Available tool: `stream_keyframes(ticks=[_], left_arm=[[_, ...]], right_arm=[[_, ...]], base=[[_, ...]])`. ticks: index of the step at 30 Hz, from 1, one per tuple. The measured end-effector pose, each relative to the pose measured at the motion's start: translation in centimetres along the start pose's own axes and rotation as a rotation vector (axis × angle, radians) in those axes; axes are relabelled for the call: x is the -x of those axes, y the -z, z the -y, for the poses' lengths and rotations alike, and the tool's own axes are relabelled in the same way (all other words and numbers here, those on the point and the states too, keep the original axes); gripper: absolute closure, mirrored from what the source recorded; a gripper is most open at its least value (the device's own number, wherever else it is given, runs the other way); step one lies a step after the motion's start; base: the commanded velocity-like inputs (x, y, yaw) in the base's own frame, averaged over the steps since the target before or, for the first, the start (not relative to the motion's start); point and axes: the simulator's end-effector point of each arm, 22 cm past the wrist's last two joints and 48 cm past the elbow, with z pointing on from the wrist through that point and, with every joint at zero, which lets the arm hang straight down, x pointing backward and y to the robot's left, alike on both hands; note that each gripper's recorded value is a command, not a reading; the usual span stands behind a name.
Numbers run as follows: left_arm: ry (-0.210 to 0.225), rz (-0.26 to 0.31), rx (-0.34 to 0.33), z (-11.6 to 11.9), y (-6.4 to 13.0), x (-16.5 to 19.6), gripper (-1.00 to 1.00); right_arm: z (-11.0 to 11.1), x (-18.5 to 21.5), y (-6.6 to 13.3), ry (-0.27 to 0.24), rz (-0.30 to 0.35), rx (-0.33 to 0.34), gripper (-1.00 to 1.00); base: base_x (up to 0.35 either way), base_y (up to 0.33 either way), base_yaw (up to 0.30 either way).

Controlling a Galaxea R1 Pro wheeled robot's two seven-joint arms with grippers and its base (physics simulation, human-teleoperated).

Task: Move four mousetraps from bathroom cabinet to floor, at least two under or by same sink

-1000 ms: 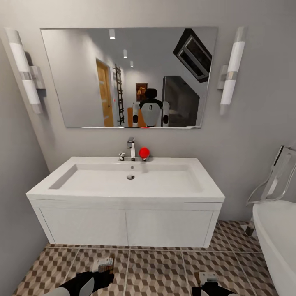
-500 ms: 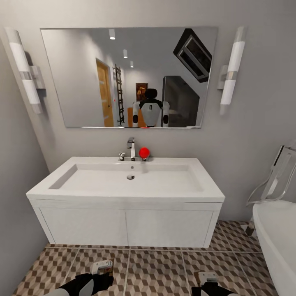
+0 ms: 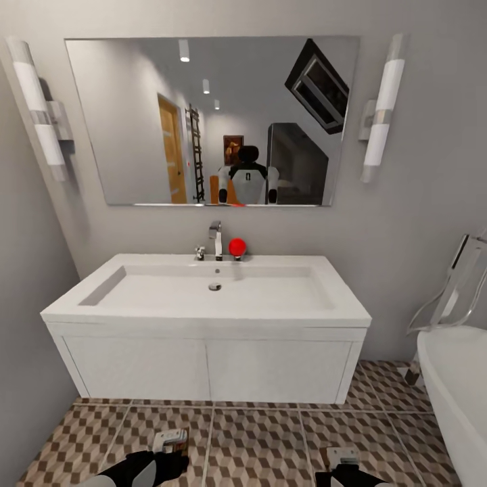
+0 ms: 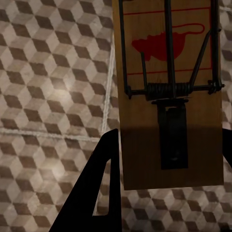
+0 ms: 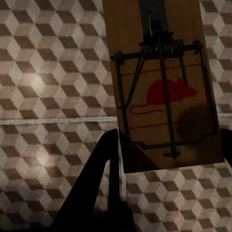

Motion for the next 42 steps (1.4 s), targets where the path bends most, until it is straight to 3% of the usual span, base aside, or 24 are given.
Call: stream_keyframes(ticks=[32, 37, 42], left_arm=[[0.004, -0.014, 0.011, -1.4, -5.2, -3.8, 1.0], [-0.009, 0.006, 0.016, -1.0, -4.9, -1.3, 1.0], [0.024, 0.049, -0.012, -0.9, -4.8, -0.4, 1.0]], right_arm=[[-0.4, -2.6, -5.4, 0.006, 0.003, -0.003, 1.0], [-0.7, 1.5, -4.8, 0.011, 0.083, -0.011, 1.0], [-0.7, 4.6, -4.2, 0.007, 0.126, 0.002, 1.0]], base=[[0.0, 0.0, 0.0], [0.0, 0.0, 0.0], [0.0, 0.0, 0.0]])
